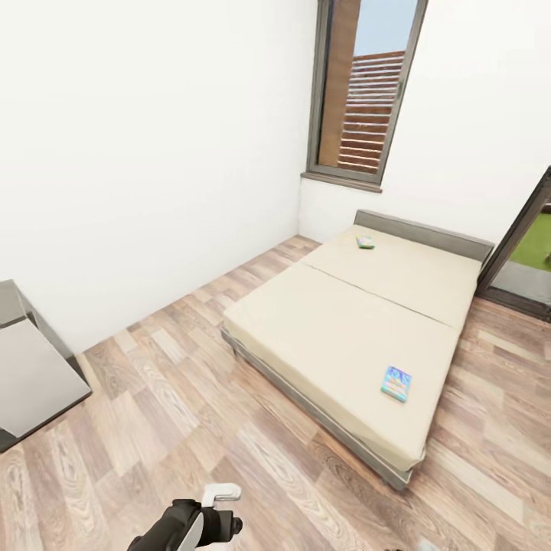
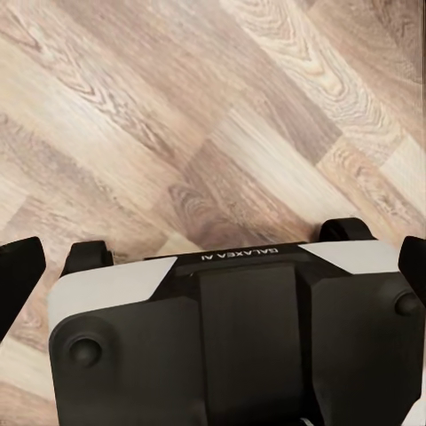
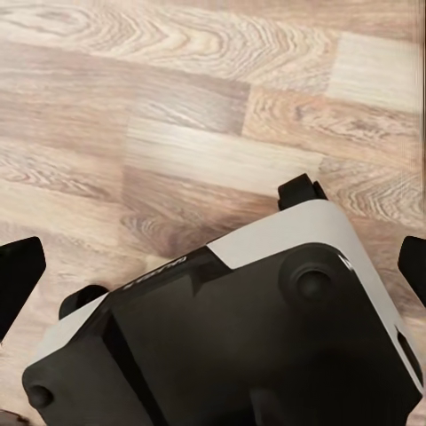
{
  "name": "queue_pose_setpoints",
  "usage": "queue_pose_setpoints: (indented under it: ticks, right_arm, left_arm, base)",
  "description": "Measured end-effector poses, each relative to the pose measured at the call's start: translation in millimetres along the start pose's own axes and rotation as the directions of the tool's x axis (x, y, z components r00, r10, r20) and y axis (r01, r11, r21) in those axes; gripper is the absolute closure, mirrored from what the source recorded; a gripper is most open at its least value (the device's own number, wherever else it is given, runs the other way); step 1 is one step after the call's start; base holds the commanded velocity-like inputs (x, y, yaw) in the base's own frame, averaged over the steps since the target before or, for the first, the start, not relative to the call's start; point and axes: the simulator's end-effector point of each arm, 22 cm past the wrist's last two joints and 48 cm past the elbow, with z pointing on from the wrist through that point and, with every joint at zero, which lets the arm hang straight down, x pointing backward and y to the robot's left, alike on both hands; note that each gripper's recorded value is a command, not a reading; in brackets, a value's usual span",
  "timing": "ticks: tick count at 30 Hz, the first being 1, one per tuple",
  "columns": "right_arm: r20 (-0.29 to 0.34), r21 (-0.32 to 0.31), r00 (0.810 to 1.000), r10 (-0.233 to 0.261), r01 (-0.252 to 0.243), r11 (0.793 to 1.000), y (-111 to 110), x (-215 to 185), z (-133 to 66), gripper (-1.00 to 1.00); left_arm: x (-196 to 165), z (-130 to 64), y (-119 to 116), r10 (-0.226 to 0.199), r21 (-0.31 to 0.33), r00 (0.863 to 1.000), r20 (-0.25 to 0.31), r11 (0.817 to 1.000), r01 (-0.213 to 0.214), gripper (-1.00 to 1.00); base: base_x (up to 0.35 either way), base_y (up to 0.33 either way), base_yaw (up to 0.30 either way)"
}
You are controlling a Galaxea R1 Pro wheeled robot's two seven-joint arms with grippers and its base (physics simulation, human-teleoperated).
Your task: Put all the toys in the child's room - the three board games (two on the bed and one on the table), the two jigsaw puzzles on the table, and the tennis ball on the table - inside the toy box on the table in the child's room.
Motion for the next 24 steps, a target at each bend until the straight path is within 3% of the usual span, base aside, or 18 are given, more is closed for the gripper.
queue_pose_setpoints:
  ticks: [24]
  right_arm:
    - [0.02, -0.01, 1.0, -0.003, 0.003, 1.0, 4.7, -7.9, -4.0, -1.0]
  left_arm:
    - [-7.4, -5.5, -1.2, 0.004, 0.0, 1.0, 0.019, 1.0, -0.004, -1.0]
  base:
    - [0.0, 0.0, -0.271]
